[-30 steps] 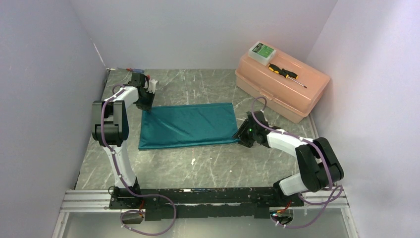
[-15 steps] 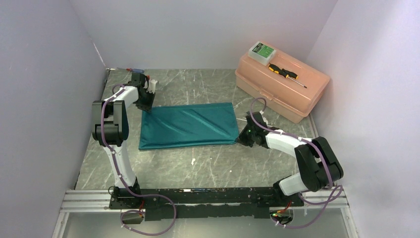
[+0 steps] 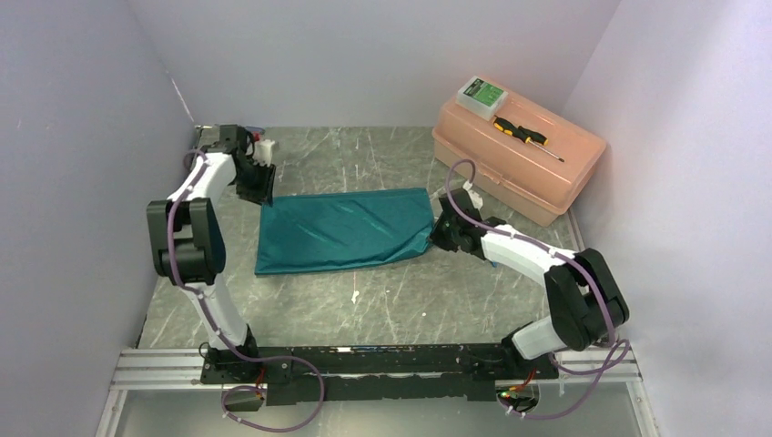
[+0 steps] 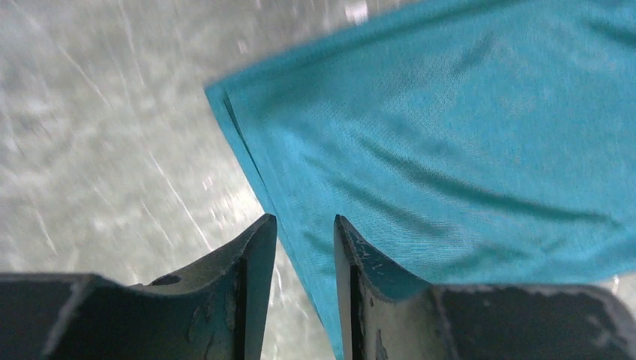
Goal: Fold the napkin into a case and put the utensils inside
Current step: Fold the rectangle-folded napkin at the center of the board.
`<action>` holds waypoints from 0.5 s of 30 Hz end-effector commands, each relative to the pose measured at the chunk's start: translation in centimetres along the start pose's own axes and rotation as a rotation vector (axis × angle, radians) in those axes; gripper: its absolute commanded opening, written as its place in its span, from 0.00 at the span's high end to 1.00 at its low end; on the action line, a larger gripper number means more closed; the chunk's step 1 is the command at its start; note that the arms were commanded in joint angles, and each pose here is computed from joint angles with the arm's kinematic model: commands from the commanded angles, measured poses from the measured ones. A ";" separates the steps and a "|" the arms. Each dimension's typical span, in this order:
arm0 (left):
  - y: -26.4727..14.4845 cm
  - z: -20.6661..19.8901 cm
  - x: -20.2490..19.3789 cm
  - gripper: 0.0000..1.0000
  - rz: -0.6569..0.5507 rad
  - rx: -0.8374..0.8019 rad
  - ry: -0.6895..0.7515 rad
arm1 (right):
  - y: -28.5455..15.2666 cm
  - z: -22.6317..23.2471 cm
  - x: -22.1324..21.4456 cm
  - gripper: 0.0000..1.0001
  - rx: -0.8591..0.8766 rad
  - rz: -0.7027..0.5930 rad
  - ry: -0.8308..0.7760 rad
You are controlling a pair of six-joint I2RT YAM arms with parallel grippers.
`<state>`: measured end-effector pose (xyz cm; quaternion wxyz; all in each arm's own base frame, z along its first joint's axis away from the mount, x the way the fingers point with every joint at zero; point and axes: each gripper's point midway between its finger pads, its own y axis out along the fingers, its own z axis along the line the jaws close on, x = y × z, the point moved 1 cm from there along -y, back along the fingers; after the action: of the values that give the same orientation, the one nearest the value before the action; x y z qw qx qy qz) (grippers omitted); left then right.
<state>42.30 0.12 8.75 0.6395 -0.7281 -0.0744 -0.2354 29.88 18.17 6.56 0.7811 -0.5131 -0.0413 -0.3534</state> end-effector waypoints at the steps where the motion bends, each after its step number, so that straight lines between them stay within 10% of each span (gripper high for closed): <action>1: -2.4 -1.0 -5.1 0.61 0.070 -0.098 -0.055 | -0.6 3.7 2.2 0.96 0.040 -0.076 -0.093; 15: -0.7 -0.5 -12.2 0.68 0.157 -0.324 -0.389 | 1.5 21.3 -11.0 0.97 0.341 0.202 -0.611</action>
<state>30.97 3.20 4.12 0.5468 -0.8308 -0.0866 -0.0572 31.92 36.13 10.57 0.8252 -0.4811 -0.2263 -0.1906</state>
